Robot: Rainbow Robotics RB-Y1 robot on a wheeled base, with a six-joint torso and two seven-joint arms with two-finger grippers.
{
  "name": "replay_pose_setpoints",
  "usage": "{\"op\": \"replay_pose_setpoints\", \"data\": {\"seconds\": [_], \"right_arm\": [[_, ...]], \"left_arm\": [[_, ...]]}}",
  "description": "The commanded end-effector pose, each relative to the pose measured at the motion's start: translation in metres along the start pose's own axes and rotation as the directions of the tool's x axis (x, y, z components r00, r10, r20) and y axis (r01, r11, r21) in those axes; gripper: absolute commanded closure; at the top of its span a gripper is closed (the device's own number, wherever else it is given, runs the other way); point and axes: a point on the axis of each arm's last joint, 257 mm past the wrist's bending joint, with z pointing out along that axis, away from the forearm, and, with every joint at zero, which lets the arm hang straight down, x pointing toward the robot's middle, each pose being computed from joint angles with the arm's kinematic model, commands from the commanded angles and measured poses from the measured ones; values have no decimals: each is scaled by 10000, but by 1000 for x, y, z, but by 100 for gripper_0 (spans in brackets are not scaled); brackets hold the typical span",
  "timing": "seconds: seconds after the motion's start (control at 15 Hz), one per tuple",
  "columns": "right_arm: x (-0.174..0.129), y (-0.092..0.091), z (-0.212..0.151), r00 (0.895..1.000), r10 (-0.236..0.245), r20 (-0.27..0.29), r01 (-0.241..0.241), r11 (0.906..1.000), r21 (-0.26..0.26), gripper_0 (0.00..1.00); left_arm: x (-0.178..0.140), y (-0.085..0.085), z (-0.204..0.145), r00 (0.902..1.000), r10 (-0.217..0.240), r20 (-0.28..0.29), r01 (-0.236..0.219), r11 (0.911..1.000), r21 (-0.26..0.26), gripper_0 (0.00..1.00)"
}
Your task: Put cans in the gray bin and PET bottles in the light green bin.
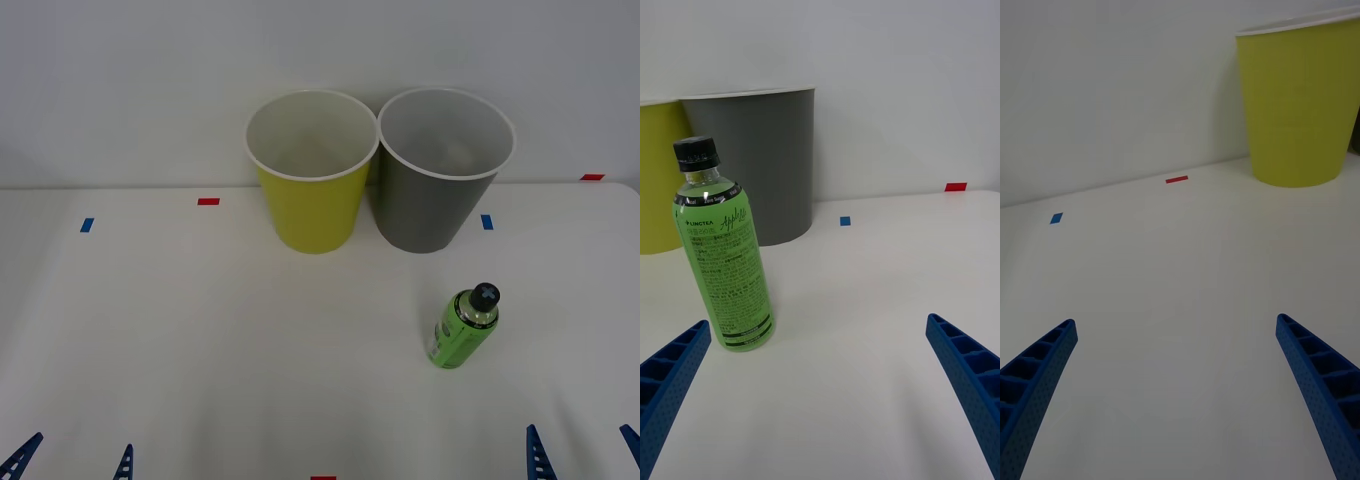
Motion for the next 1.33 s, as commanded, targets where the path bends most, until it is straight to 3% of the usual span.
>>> {"op": "replay_pose_setpoints", "data": {"seconds": [0.07, 1.33], "right_arm": [[0, 0, 0, 10000, 0, 0, 0, 10000, 0, 0], [0, 0, 0, 10000, 0, 0, 0, 10000, 0, 0]], "left_arm": [[0, 0, 0, 10000, 0, 0, 0, 10000, 0, 10], [0, 0, 0, 10000, 0, 0, 0, 10000, 0, 9]]}}
